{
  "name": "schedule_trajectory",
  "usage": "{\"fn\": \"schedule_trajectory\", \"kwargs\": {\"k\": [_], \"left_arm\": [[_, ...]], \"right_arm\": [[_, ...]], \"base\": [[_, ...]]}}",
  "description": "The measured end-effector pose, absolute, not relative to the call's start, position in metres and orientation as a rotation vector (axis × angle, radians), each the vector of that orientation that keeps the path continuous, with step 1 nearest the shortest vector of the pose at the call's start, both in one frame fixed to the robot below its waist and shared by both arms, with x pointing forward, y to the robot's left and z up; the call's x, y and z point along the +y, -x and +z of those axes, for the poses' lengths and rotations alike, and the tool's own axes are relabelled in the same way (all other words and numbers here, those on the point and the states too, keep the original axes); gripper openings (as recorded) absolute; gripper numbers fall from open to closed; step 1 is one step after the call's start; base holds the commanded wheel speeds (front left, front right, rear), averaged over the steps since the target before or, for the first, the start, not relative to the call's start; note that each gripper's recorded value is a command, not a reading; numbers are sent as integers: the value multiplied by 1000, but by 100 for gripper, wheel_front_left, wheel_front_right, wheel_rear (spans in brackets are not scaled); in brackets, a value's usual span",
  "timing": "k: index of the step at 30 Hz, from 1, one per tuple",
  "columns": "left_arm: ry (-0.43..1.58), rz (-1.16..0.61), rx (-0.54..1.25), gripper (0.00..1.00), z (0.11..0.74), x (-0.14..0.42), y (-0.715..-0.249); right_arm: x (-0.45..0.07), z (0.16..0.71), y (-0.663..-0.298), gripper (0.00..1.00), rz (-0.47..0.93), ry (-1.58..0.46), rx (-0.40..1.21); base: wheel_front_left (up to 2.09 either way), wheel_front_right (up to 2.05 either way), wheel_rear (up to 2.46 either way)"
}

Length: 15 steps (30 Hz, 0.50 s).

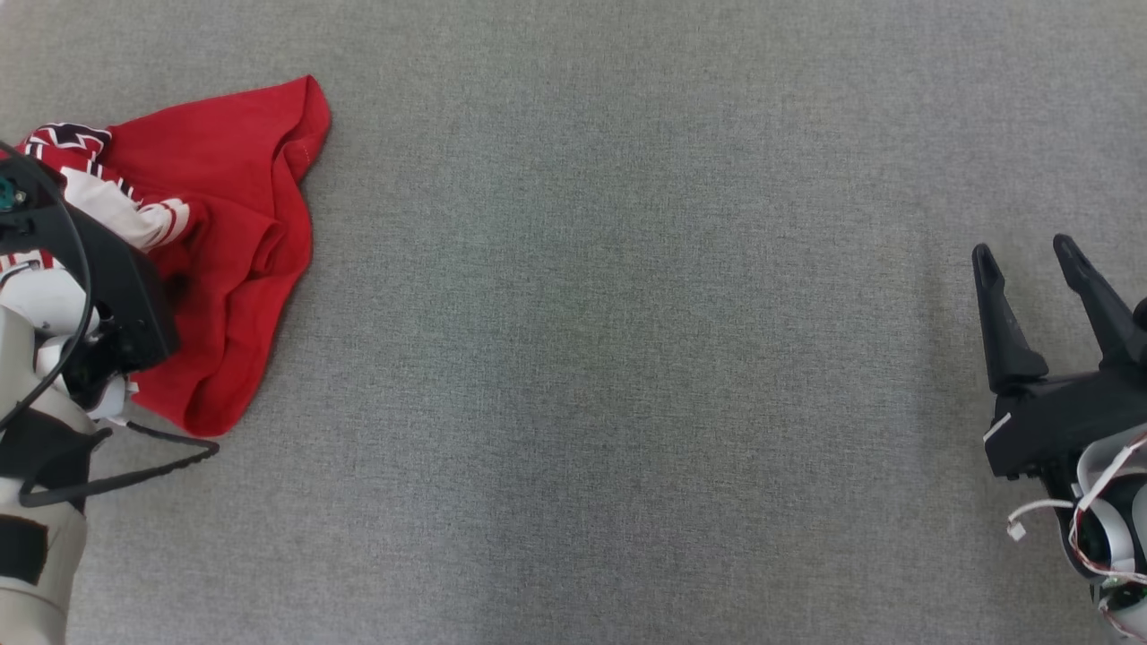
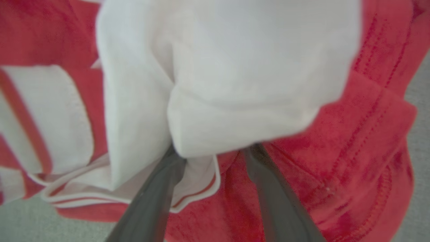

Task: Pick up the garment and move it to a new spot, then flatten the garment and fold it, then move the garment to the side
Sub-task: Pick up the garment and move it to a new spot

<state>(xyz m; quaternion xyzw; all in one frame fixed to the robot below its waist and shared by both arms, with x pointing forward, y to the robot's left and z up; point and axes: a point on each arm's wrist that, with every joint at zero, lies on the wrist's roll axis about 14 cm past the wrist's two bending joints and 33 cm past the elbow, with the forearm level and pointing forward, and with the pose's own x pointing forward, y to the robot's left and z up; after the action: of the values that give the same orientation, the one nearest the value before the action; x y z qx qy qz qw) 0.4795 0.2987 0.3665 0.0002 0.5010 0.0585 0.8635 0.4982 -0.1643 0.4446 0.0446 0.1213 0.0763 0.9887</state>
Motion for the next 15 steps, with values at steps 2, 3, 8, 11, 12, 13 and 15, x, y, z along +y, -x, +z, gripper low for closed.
{"fn": "schedule_trajectory", "kwargs": {"k": [2, 3, 8, 11, 12, 13, 15], "left_arm": [[-1, 125, 1053, 0, 367, 299, -481], [-5, 125, 1053, 0, 368, 299, -480], [-8, 125, 1023, 0, 379, 299, -484], [31, 110, 979, 0, 389, 289, -491], [63, 99, 952, 0, 395, 282, -497], [91, 85, 924, 0, 402, 274, -503], [97, 49, 866, 0, 418, 259, -515]], "right_arm": [[-164, 446, -501, 100, 155, -89, 239], [-164, 445, -501, 100, 156, -88, 240], [-162, 444, -500, 100, 160, -86, 247], [-162, 446, -499, 100, 158, -89, 243], [-161, 446, -498, 100, 159, -90, 242], [-161, 448, -498, 100, 158, -91, 236], [-159, 450, -496, 100, 160, -97, 230]], "base": [[0, 0, 0], [0, 0, 0], [0, 0, 0], [0, 0, 0], [0, 0, 0], [0, 0, 0], [0, 0, 0]]}}
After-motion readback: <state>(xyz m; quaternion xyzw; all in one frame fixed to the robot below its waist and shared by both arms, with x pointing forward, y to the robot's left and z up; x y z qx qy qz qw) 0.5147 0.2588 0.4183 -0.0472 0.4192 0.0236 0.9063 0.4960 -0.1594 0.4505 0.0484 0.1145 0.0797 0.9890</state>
